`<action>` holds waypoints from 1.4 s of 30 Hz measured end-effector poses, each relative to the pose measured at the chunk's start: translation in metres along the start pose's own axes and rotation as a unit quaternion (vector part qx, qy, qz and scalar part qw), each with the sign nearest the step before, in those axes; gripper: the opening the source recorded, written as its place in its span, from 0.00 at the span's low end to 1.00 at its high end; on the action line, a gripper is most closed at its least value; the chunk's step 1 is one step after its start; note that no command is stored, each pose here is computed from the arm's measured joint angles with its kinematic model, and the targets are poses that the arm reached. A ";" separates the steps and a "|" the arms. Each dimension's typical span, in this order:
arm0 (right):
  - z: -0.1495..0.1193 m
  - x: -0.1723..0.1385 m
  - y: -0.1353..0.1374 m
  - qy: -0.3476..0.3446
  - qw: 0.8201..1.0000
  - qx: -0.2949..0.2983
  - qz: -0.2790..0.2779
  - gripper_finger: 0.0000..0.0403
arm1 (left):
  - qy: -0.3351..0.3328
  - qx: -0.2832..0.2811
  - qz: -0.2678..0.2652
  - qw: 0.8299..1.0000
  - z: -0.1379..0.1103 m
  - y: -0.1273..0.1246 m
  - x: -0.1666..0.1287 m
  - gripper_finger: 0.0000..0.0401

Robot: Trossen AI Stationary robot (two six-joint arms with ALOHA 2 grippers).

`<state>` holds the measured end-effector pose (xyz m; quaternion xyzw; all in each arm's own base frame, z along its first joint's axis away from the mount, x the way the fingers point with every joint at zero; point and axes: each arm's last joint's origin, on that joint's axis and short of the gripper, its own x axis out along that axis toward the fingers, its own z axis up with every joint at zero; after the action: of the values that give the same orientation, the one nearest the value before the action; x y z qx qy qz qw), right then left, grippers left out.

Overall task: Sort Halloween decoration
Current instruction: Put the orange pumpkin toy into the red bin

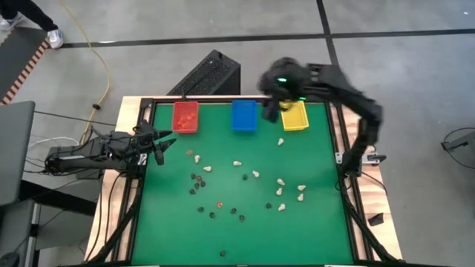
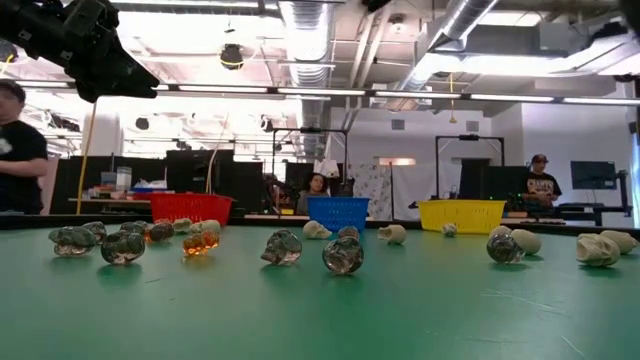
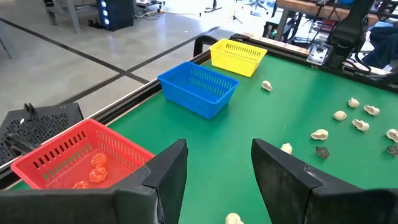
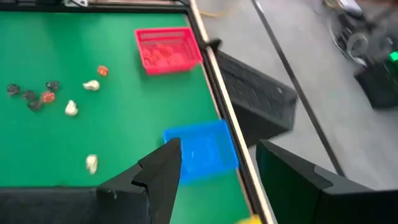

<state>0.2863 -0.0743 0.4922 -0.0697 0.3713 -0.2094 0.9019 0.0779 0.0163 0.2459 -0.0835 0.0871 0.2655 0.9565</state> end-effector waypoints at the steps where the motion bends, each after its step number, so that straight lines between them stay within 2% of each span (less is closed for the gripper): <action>1: -0.006 -0.014 0.000 0.001 1.000 0.008 -0.007 0.59 | 0.000 0.000 0.000 1.000 0.000 0.000 0.000 0.42; 7: -0.050 -0.072 0.014 0.016 0.998 0.020 -0.059 0.59 | 0.000 0.000 0.000 1.000 0.000 0.000 0.000 0.42; 12: -0.104 -0.094 0.025 0.010 0.995 0.056 -0.088 0.59 | 0.000 0.000 0.000 1.000 0.000 0.000 0.000 0.42; 16: -0.148 -0.086 0.037 -0.009 0.991 0.099 -0.092 0.59 | 0.000 0.000 0.000 1.000 0.000 0.000 0.000 0.42; 19: -0.177 -0.067 0.051 -0.027 0.989 0.125 -0.077 0.59 | 0.000 0.000 0.000 1.000 0.000 0.000 0.000 0.42; 22: -0.199 -0.043 0.069 -0.049 0.990 0.123 -0.056 0.59 | 0.000 0.000 0.000 1.000 0.000 0.000 0.000 0.42; 27: -0.214 -0.005 0.103 -0.114 0.989 0.097 -0.015 0.59 | 0.000 -0.001 0.000 1.000 0.000 0.000 0.000 0.42; 35: -0.204 0.030 0.149 -0.212 0.975 0.045 0.058 0.59 | 0.000 -0.001 0.000 1.000 0.000 0.000 0.000 0.42; 39: -0.201 0.045 0.162 -0.204 0.977 0.027 0.056 0.59 | 0.000 -0.001 0.000 1.000 0.000 0.000 0.000 0.42; 42: -0.203 0.056 0.173 -0.188 0.979 0.009 0.079 0.58 | 0.000 -0.001 0.000 1.000 0.000 0.000 0.000 0.42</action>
<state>0.2365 0.0636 0.2626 -0.0701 0.1978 -0.1236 0.9699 0.0778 0.0163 0.2460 -0.0847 0.0867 0.2653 0.9565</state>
